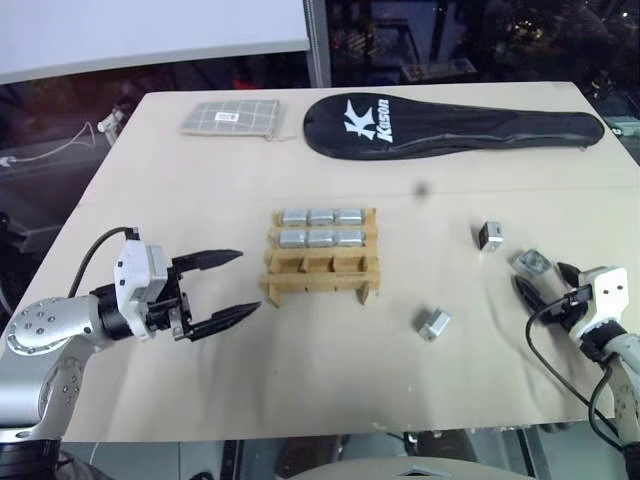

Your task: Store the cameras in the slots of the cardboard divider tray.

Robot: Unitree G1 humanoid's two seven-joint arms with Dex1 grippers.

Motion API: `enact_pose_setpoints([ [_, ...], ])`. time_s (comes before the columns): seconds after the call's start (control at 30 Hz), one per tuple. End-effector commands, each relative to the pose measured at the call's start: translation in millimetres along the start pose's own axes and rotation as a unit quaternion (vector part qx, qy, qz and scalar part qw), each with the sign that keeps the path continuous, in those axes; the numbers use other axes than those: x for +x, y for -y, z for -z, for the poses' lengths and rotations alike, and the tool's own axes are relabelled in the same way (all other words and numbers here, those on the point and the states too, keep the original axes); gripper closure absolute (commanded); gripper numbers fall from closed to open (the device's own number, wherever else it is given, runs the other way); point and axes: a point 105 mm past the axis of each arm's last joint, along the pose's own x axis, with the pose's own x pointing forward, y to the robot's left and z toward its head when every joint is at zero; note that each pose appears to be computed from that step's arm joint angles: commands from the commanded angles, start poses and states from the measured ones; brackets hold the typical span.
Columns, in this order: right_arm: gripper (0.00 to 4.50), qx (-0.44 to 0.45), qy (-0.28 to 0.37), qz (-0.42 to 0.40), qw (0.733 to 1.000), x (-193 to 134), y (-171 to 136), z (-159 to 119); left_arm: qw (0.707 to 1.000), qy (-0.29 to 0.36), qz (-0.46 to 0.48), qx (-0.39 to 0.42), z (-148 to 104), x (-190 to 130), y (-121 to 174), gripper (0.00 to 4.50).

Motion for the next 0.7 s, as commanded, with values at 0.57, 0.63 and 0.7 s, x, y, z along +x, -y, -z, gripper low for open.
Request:
enact_pose_setpoints([
  [0.57, 2.48, 0.003, 0.021, -0.113, 0.993, 19, -4, -20, 1.000, 0.007, -0.009, -0.007, -1, 0, 4, 0.00],
  [0.63, 2.48, -0.006, 0.046, -0.117, 0.992, 17, -6, -29, 1.000, 0.003, -0.015, -0.016, 0, 1, 4, 0.00],
  [0.7, 2.48, -0.037, 0.079, -0.114, 0.990, 18, -7, -47, 0.999, -0.004, -0.040, -0.027, 0, 4, -2, 0.00],
])
